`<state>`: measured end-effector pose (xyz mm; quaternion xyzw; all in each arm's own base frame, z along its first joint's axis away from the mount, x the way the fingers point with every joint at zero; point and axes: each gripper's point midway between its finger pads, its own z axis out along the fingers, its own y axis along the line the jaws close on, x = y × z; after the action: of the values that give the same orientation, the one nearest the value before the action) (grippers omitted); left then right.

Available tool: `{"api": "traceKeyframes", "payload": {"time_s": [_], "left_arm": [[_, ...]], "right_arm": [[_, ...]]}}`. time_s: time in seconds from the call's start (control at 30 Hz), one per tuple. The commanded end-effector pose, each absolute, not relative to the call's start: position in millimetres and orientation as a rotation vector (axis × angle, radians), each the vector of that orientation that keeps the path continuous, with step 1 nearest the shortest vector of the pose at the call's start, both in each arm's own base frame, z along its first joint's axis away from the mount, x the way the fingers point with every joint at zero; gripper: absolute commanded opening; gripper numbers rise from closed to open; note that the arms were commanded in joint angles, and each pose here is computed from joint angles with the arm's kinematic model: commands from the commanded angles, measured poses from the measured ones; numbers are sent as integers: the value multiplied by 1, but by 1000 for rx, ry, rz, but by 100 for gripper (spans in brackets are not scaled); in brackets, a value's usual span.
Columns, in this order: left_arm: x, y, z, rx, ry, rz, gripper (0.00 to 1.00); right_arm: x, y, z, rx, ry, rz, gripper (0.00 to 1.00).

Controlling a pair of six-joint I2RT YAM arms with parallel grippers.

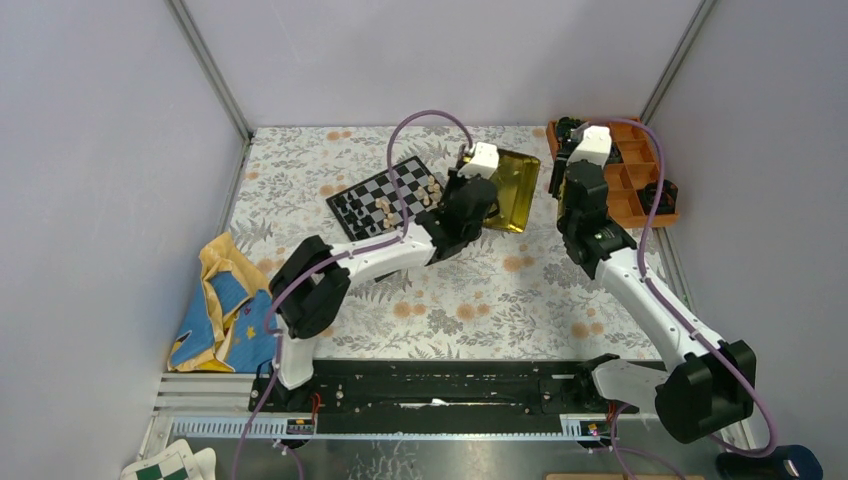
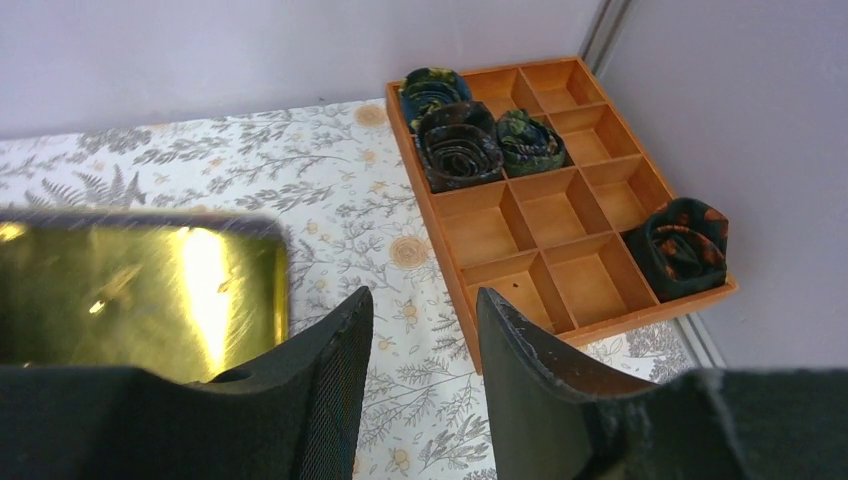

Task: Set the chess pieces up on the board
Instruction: Pick up the storage box at the center of the board, then place the storage box at the center of the board.

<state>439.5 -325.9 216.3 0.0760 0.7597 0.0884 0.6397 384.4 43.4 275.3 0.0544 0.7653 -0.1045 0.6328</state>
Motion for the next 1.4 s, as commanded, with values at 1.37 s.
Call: {"api": "traceKeyframes", "payload": {"time_s": [1.37], "left_arm": [[284, -267, 441, 31, 911, -410, 0]], "right_arm": [[441, -11, 222, 496, 1640, -62, 49]]}}
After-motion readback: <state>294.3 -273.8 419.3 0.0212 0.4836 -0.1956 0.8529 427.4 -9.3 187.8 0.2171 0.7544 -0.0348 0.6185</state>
